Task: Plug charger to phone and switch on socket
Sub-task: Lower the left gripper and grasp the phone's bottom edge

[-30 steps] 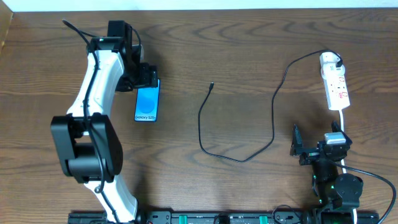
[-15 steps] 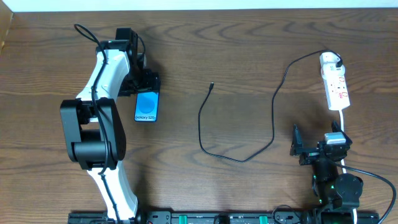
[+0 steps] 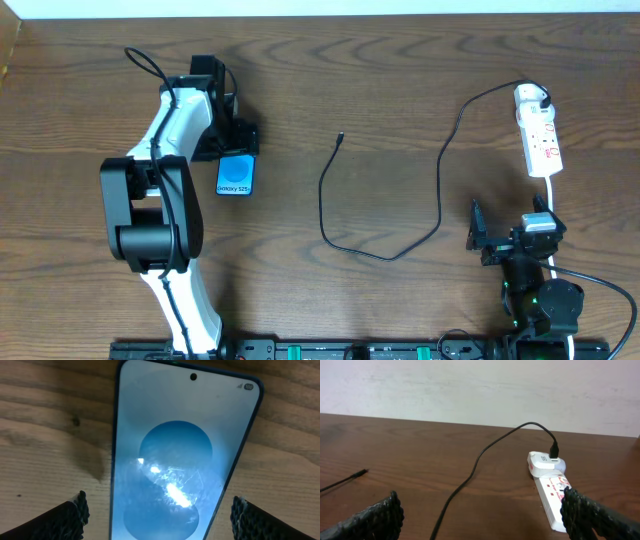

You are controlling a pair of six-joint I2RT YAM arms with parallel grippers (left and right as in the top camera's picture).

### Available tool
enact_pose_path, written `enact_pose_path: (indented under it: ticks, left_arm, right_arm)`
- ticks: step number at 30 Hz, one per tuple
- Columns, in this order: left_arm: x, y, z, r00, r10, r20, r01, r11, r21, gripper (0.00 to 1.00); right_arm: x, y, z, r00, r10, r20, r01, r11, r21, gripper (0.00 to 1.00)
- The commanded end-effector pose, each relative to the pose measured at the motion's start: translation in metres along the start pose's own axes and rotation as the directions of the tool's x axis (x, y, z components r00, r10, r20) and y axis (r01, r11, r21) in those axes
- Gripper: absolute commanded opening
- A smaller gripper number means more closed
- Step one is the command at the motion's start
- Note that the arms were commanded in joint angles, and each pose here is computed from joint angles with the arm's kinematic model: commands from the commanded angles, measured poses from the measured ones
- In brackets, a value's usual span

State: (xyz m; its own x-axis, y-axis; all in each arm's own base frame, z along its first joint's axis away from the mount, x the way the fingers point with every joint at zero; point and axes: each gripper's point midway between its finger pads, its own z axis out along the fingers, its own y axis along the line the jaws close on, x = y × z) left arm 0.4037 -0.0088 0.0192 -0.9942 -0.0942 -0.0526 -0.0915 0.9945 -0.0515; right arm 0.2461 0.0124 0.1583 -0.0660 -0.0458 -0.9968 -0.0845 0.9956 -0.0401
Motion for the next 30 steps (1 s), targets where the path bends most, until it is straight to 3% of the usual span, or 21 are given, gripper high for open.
enact_pose_path:
  ticks: [1,30]
  left_arm:
    - [0.001,0.0,0.007,1.0,-0.007,-0.007,0.007,1.0,-0.013,0.92]
    - [0.022,-0.005,0.04,1.0,0.01,-0.025,-0.01,1.0,-0.002,0.92]
  right_arm:
    - [0.002,0.002,0.0,1.0,0.007,-0.005,-0.007,1.0,-0.007,0.99]
    - [0.002,0.002,0.0,1.0,0.007,-0.005,-0.007,1.0,-0.007,0.99]
